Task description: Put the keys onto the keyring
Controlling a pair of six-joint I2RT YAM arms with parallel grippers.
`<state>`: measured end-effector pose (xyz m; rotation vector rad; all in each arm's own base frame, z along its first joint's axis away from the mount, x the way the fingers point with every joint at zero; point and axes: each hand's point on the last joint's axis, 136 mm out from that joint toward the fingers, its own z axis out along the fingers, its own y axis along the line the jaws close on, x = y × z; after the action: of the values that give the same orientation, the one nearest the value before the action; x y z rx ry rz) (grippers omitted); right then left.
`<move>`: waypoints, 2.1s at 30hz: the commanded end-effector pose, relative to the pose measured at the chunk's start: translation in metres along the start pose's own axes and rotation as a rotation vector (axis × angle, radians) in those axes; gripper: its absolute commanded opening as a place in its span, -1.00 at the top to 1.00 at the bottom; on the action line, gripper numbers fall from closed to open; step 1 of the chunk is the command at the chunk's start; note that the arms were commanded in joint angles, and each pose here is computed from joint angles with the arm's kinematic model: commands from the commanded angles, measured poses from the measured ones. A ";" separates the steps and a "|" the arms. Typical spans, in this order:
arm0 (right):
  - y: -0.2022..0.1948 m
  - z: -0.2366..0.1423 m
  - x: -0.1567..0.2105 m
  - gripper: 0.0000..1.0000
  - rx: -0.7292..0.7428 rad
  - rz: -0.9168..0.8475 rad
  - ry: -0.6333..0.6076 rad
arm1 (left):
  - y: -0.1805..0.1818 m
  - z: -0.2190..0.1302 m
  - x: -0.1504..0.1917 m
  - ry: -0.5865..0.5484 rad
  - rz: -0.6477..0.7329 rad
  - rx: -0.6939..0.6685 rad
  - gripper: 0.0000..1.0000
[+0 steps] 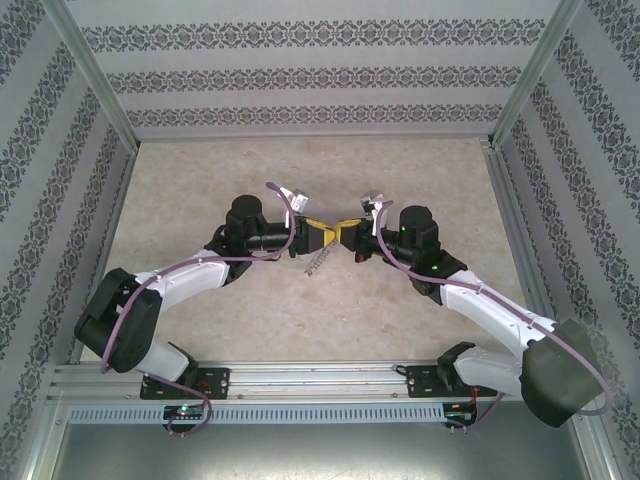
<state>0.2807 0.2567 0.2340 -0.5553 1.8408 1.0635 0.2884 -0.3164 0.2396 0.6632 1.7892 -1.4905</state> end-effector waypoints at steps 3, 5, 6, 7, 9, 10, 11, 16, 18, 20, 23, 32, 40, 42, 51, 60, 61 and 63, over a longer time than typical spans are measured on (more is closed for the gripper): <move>0.008 -0.006 -0.020 1.00 -0.020 -0.037 -0.066 | -0.018 0.001 -0.016 -0.055 0.078 0.044 0.20; 0.006 -0.007 -0.020 1.00 -0.014 -0.035 -0.067 | -0.017 -0.002 -0.020 -0.077 0.094 0.014 0.03; 0.006 -0.007 -0.020 1.00 -0.013 -0.035 -0.066 | -0.017 -0.004 -0.022 -0.090 0.110 -0.005 -0.01; 0.005 -0.007 -0.020 1.00 -0.011 -0.035 -0.069 | -0.015 -0.006 -0.023 -0.100 0.119 -0.024 -0.04; 0.005 -0.009 -0.021 1.00 -0.008 -0.034 -0.072 | -0.015 -0.012 -0.027 -0.122 0.150 -0.062 -0.08; 0.005 -0.009 -0.021 1.00 -0.010 -0.033 -0.072 | -0.014 -0.014 -0.028 -0.132 0.162 -0.080 -0.09; 0.005 -0.010 -0.022 1.00 -0.010 -0.034 -0.075 | -0.013 -0.016 -0.029 -0.138 0.172 -0.096 -0.11; 0.009 -0.012 -0.024 1.00 -0.023 -0.034 -0.081 | -0.009 -0.017 -0.028 -0.120 0.189 -0.125 -0.12; 0.010 -0.012 -0.025 1.00 -0.029 -0.034 -0.082 | -0.008 -0.015 -0.026 -0.113 0.183 -0.119 -0.12; 0.012 -0.012 -0.027 1.00 -0.038 -0.035 -0.084 | -0.008 -0.013 -0.025 -0.106 0.179 -0.102 -0.10; 0.015 -0.014 -0.029 1.00 -0.046 -0.035 -0.090 | -0.010 -0.010 -0.022 -0.090 0.170 -0.076 -0.04; 0.023 -0.018 -0.036 1.00 -0.071 -0.037 -0.107 | -0.015 -0.004 -0.019 -0.068 0.155 -0.014 0.00; 0.025 -0.018 -0.038 1.00 -0.082 -0.031 -0.115 | -0.022 -0.001 -0.023 -0.079 0.141 0.048 0.03; 0.025 -0.017 -0.038 1.00 -0.082 -0.028 -0.113 | -0.023 -0.001 -0.023 -0.083 0.139 0.058 0.06; 0.021 -0.015 -0.035 1.00 -0.072 -0.023 -0.107 | -0.029 -0.001 -0.027 -0.101 0.142 0.089 0.30; 0.018 -0.012 -0.035 1.00 -0.065 -0.019 -0.104 | -0.031 -0.001 -0.026 -0.106 0.141 0.109 0.62; 0.018 -0.012 -0.035 1.00 -0.064 -0.019 -0.104 | -0.030 -0.001 -0.026 -0.106 0.138 0.111 0.65; 0.017 -0.012 -0.035 1.00 -0.063 -0.018 -0.104 | -0.030 0.000 -0.026 -0.108 0.136 0.114 0.77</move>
<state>0.2732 0.2542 0.2575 -0.5546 1.7721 1.1151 0.2905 -0.3164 0.2575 0.6624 1.6709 -1.4815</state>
